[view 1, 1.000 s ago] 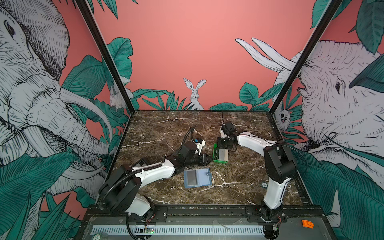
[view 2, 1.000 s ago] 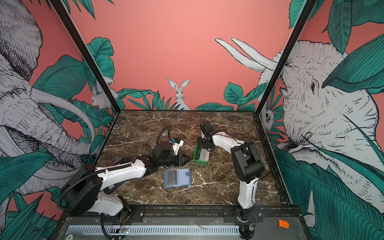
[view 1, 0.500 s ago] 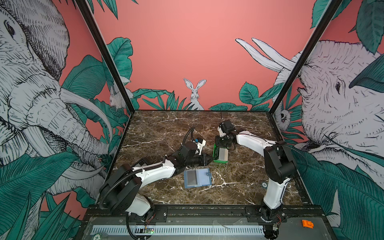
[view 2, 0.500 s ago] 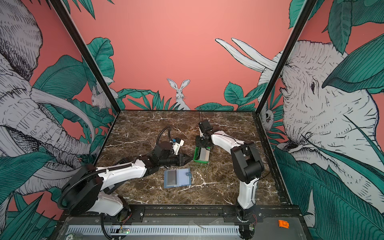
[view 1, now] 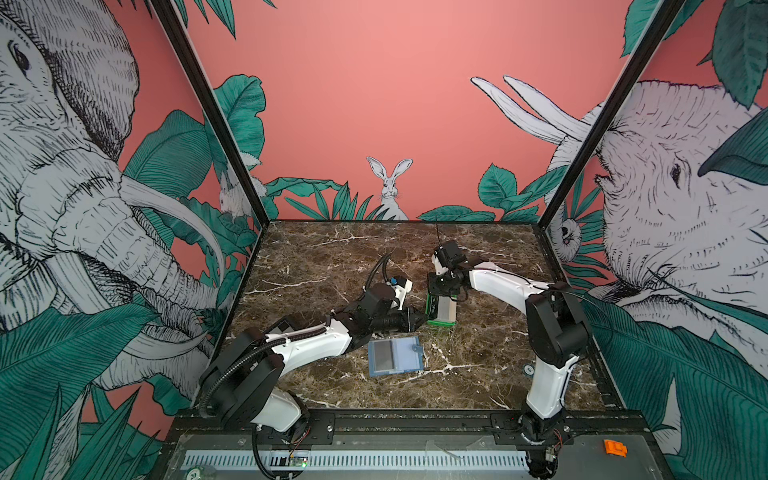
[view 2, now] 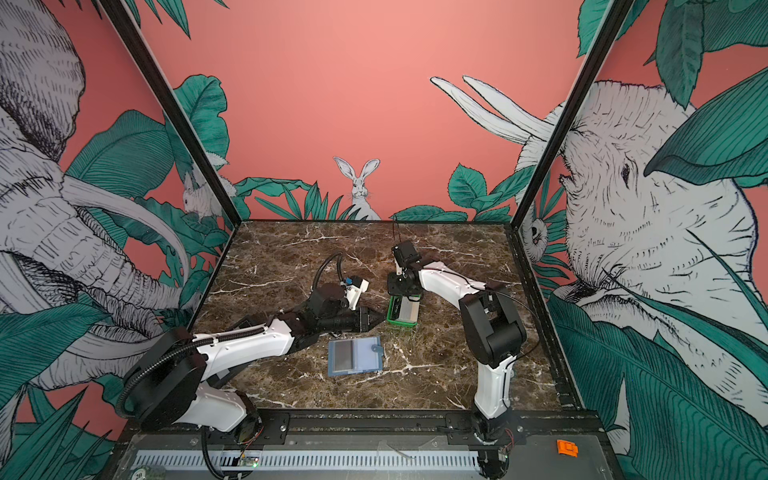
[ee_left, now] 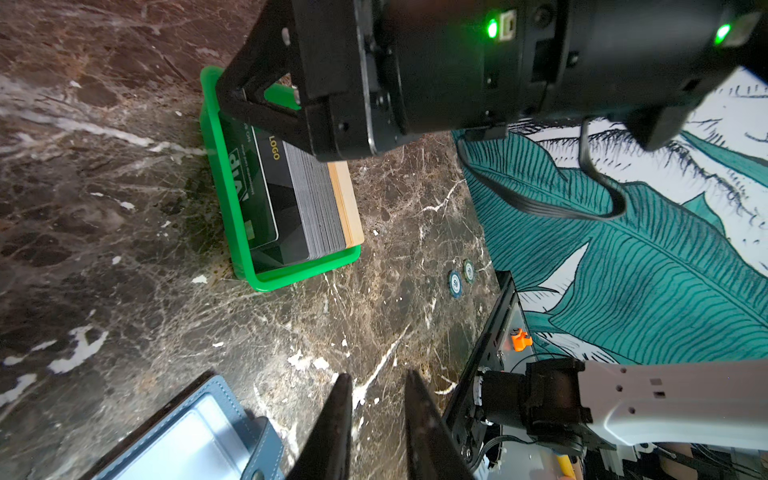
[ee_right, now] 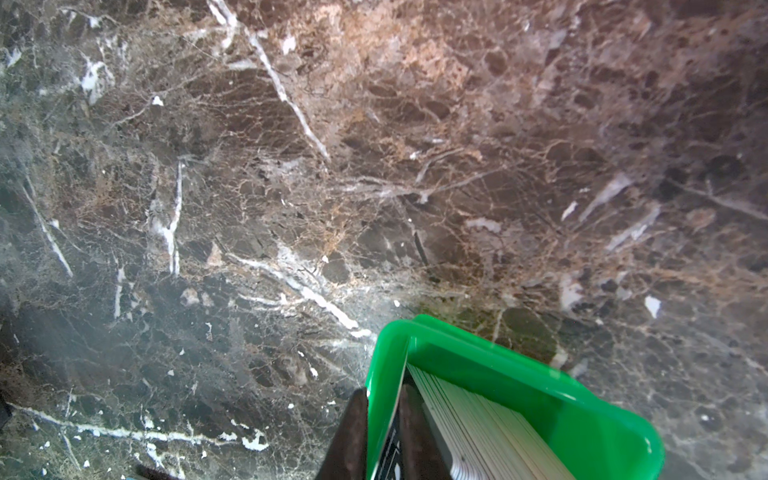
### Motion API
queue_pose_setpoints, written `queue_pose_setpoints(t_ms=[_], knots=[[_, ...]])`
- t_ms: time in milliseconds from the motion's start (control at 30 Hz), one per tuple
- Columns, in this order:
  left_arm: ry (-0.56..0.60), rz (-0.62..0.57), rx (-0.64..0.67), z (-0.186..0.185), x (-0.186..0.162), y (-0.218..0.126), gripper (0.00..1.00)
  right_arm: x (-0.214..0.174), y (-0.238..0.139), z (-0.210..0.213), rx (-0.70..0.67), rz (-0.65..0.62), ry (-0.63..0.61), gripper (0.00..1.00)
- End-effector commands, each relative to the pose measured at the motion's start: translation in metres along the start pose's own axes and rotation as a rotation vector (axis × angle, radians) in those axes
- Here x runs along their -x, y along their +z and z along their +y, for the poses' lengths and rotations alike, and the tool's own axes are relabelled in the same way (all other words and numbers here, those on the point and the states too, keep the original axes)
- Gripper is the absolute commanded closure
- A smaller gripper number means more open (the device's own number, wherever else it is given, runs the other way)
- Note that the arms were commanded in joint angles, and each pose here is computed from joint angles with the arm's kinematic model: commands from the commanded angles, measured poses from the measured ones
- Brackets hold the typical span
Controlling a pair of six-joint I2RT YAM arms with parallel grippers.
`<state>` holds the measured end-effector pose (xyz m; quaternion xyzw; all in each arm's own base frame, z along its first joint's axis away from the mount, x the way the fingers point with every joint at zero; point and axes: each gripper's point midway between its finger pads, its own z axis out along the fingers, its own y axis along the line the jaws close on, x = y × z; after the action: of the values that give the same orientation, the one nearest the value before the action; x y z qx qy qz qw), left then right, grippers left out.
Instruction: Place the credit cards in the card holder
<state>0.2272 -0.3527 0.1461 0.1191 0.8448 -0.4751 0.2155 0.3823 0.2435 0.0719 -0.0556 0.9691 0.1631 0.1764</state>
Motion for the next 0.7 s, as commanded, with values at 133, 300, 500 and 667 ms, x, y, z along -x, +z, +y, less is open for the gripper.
queue_pose_setpoints(t_ms=[133, 300, 500, 667], knots=[[0.001, -0.008, -0.015, -0.001, -0.002, 0.000, 0.75, -0.011, 0.002, -0.004, -0.036, 0.020, 0.041, 0.85], [0.003, -0.010, -0.018, -0.003, -0.002, -0.001, 0.75, -0.019, 0.001, -0.007, -0.049, 0.026, 0.064, 0.88], [0.005, -0.017, -0.025, -0.006, 0.000, -0.004, 0.75, -0.023, -0.003, -0.011, -0.072, 0.023, 0.084, 0.93], [0.008, -0.017, -0.022, -0.006, -0.001, -0.005, 0.75, -0.024, -0.004, -0.001, -0.031, 0.022, 0.060, 0.95]])
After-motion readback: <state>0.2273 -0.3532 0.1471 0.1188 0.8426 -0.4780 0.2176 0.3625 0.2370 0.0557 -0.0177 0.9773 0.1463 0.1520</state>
